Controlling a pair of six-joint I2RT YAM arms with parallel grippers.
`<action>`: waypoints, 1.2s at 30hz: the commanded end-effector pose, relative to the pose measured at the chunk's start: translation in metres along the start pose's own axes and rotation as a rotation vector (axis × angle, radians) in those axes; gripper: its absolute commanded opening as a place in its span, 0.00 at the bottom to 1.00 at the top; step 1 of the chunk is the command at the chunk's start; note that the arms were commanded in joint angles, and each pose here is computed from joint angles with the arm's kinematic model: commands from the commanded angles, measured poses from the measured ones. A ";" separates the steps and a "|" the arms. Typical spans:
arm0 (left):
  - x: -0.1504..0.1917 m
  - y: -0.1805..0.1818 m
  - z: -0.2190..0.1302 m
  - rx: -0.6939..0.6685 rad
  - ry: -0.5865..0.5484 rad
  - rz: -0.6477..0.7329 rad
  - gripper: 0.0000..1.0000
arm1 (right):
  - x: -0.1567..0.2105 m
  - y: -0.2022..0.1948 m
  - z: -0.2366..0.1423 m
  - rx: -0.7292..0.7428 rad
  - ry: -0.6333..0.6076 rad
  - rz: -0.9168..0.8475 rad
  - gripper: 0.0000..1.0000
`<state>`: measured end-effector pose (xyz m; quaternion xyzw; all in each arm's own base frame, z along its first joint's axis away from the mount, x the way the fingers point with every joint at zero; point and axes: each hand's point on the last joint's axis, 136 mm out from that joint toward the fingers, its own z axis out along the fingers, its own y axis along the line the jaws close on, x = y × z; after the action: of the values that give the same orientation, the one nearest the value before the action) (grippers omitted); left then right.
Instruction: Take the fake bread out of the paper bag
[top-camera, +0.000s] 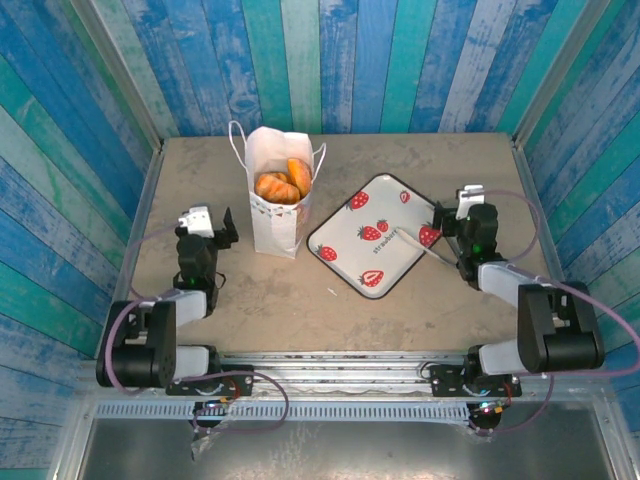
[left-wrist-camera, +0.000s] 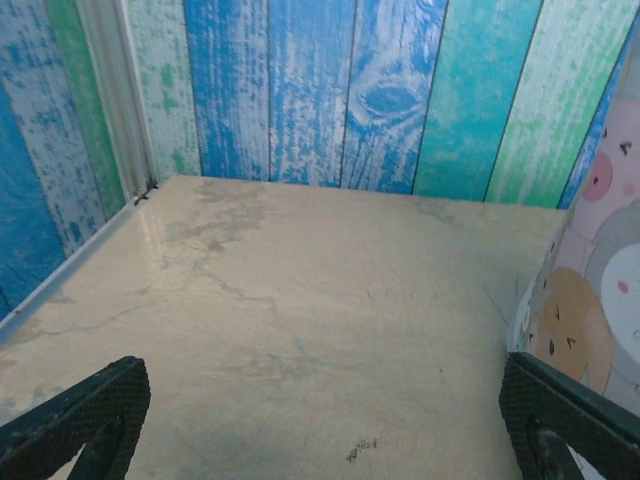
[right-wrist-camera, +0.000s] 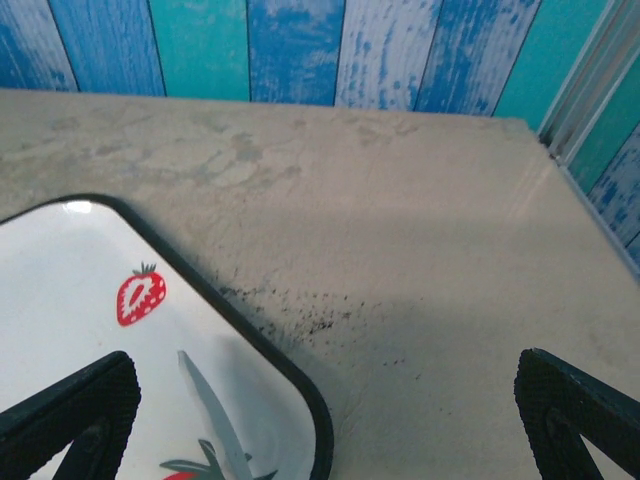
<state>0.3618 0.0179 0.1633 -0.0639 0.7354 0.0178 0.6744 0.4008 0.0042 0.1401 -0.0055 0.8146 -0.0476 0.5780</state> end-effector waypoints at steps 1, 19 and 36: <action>-0.013 0.014 -0.015 -0.072 -0.033 -0.049 0.94 | -0.004 -0.007 -0.008 0.039 0.024 0.018 1.00; -0.098 0.021 -0.051 -0.100 -0.099 -0.458 0.94 | -0.032 -0.015 -0.035 0.078 0.142 0.313 1.00; -0.186 -0.043 -0.040 0.202 0.043 -0.546 0.94 | -0.026 -0.017 -0.052 0.094 0.194 0.410 1.00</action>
<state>0.3400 0.0034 0.3482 -0.2193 0.6855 -0.1935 0.6667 0.3629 -0.0055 0.1756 0.1722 0.8509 0.0303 0.4953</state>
